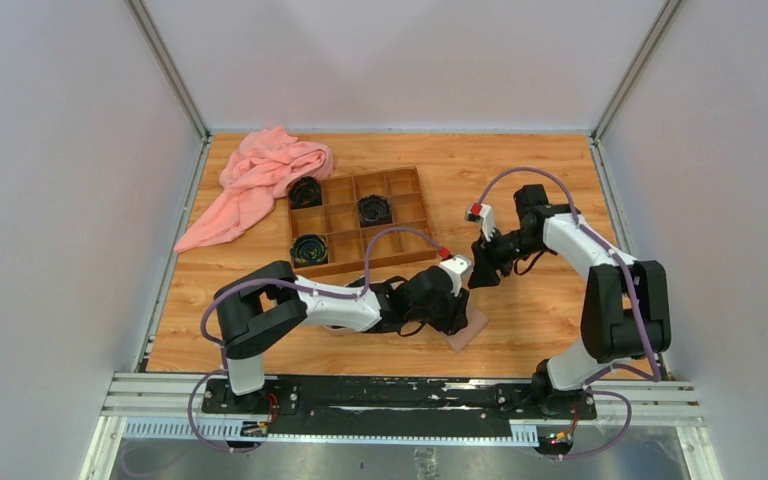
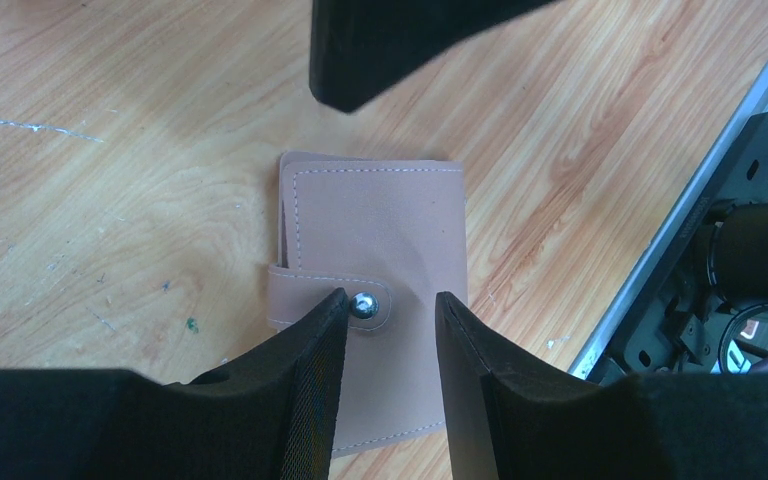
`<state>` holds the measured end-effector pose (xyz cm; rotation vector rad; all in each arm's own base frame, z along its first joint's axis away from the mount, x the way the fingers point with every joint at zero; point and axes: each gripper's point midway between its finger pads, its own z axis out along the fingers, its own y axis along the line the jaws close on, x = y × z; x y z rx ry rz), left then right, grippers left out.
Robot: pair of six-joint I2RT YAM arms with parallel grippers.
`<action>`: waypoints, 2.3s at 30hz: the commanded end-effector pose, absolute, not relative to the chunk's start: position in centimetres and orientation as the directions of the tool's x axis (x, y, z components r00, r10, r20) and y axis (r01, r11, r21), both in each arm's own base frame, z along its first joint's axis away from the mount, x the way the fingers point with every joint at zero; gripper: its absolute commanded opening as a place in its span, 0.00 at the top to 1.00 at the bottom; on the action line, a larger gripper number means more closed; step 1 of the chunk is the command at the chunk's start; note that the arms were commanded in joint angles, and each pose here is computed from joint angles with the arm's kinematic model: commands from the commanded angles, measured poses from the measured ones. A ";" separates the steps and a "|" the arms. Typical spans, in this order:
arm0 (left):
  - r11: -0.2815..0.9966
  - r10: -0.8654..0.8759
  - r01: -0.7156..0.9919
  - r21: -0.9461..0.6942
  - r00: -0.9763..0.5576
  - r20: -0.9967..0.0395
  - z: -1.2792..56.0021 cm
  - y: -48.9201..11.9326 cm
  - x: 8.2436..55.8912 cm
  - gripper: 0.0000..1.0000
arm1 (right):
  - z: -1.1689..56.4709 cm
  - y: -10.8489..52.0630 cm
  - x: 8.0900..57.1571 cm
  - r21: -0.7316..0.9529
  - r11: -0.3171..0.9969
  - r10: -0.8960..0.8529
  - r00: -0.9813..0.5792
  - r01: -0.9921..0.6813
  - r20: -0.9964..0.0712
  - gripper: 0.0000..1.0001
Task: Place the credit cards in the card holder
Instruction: Close the card holder at the center of the board.
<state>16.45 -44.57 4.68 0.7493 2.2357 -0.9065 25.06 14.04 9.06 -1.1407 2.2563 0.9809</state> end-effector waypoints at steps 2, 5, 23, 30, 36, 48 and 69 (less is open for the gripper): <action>0.658 0.399 0.664 -0.355 -0.708 -0.583 -0.2 -40.9 14.4 0.57 | 6.7 13.7 21.9 0.413 0.337 -0.640 -0.528 -0.846 -0.558 0.39; 0.658 0.398 0.664 -0.355 -0.707 -0.585 -0.2 -40.9 14.4 0.57 | 5.7 14.2 21.1 0.416 0.323 -0.688 -0.513 -0.850 -0.513 0.28; 0.647 0.401 0.672 -0.360 -0.701 -0.590 -0.1 -40.9 14.2 0.57 | 4.2 15.7 19.2 0.552 0.289 -0.752 -0.542 -0.782 -0.374 0.00; 0.638 0.394 0.678 -0.365 -0.694 -0.602 0.2 -40.9 14.2 0.57 | 2.4 15.5 18.6 0.558 0.315 -0.784 -0.542 -0.767 -0.303 0.00; 0.632 0.381 0.677 -0.376 -0.695 -0.610 0.4 -41.0 14.2 0.57 | 0.5 14.8 19.1 0.485 0.387 -0.805 -0.544 -0.784 -0.237 0.01; 0.631 0.370 0.678 -0.378 -0.691 -0.621 0.6 -40.8 14.2 0.57 | -0.5 14.7 18.2 0.512 0.395 -0.820 -0.544 -0.763 -0.179 0.40; 0.624 0.357 0.681 -0.382 -0.684 -0.636 1.5 -41.0 14.3 0.57 | 6.1 14.3 21.6 0.446 0.394 -0.678 -0.581 -0.804 -0.449 0.36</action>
